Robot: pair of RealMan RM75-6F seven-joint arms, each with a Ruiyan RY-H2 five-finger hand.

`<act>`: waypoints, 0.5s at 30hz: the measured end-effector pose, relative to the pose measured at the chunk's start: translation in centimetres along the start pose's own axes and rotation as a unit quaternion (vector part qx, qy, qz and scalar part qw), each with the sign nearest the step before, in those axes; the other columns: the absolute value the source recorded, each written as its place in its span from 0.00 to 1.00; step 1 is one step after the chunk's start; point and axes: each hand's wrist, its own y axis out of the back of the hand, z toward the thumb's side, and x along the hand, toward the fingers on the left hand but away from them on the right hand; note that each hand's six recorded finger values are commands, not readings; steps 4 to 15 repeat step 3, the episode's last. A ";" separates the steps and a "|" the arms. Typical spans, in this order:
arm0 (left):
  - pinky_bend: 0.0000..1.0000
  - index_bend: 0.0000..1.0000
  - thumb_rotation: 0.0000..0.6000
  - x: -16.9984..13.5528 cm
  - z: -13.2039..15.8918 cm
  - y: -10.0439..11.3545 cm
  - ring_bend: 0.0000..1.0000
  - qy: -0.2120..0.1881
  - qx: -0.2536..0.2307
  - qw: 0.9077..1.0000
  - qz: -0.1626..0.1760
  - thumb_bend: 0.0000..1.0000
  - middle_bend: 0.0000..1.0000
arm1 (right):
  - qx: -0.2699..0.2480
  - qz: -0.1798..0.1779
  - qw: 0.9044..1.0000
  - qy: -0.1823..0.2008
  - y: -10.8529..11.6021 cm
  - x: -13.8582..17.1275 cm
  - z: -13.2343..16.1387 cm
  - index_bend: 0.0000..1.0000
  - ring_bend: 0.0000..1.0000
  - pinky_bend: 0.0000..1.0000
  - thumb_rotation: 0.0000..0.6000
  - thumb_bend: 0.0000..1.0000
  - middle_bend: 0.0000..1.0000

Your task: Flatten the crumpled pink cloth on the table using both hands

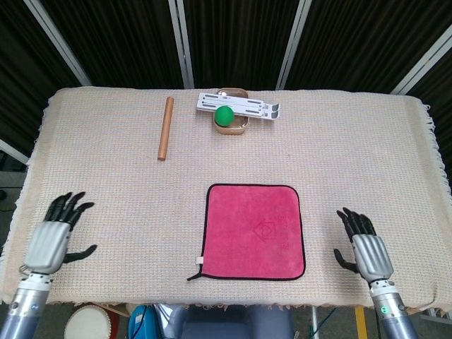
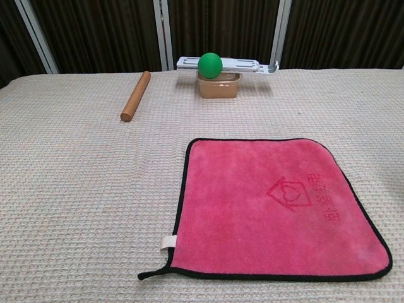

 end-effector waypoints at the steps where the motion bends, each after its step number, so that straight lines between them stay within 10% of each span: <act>1: 0.00 0.16 1.00 -0.6 -0.8 0.5 0.00 0.013 0.017 1.000 0.008 0.09 0.03 | 0.004 -0.005 1.000 -0.001 0.3 0.0 -0.2 0.00 0.00 0.00 1.00 0.37 0.00; 15: 0.00 0.15 1.00 -2.0 -2.9 1.2 0.00 0.042 0.049 0.998 0.017 0.09 0.02 | 0.011 -0.016 1.000 -0.003 0.9 0.1 -0.6 0.00 0.00 0.00 1.00 0.37 0.00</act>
